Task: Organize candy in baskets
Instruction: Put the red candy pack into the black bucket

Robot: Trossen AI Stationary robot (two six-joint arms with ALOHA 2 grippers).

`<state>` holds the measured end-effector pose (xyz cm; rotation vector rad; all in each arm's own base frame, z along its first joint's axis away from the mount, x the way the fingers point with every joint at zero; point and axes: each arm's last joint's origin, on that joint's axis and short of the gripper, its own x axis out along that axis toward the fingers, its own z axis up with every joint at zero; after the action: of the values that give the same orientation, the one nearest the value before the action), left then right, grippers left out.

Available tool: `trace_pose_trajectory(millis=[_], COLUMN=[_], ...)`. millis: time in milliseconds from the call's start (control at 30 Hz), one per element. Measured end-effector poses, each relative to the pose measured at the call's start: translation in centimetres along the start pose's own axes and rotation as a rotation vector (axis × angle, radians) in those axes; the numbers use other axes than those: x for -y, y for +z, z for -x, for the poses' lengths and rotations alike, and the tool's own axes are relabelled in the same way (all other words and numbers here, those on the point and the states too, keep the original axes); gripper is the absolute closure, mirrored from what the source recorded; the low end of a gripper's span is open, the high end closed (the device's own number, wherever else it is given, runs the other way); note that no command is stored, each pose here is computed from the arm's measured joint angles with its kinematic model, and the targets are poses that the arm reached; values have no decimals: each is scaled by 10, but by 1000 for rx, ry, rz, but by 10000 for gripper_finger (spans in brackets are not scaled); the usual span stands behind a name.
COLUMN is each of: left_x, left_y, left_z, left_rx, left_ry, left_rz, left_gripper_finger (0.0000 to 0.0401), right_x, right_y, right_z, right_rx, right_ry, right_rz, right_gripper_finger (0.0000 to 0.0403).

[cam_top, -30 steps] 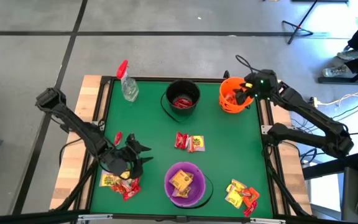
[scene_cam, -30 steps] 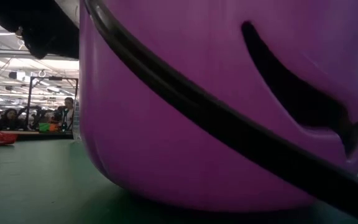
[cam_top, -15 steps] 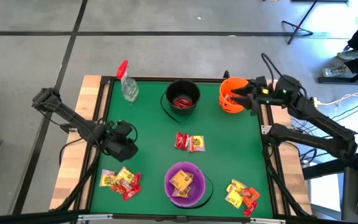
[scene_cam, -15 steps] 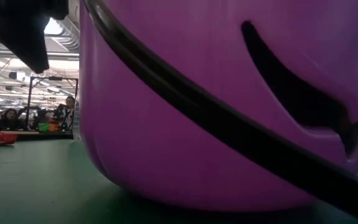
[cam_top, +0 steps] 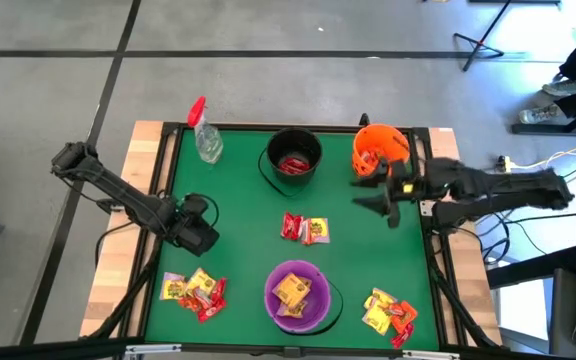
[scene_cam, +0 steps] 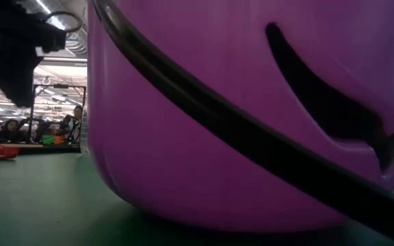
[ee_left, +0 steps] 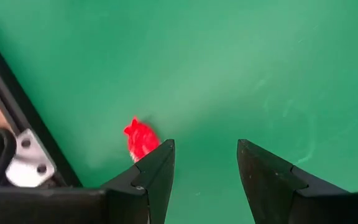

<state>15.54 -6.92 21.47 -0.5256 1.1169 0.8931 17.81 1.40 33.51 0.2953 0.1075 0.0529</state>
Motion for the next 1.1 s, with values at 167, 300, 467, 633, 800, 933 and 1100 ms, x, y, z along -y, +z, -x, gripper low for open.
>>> trace_pose_trajectory(millis=[167,300,467,633,800,933,1100], left_x=[-6,-9,-10,-12,-15,-13,-12], left_y=[-8,-10,-11,-13,-19,-19,-15], left_z=[-12,-17,-18,-22,-34,-37,-43], left_rx=[-65,-68,-68,-69,-75,-84,-164], left_ry=[43,62,64,79,86,103,146], left_rz=[23,36,31,29,75,102,195], left_gripper_finger=[238,238,238,238,238,238,238], right_x=[-12,-21,-35,-45,-51,-50,-49], right_y=[-15,-30,-41,-47,-54,-59,-63], right_z=[-28,-53,-73,-80,-86,-91,-95], right_rx=[-32,-45,-12,6,0,-22,-29], right_ry=[-40,-95,-31,9,32,23,12], right_rz=[61,102,141,142,144,131,130], right_gripper_finger=[162,162,162,162,162,162,162])
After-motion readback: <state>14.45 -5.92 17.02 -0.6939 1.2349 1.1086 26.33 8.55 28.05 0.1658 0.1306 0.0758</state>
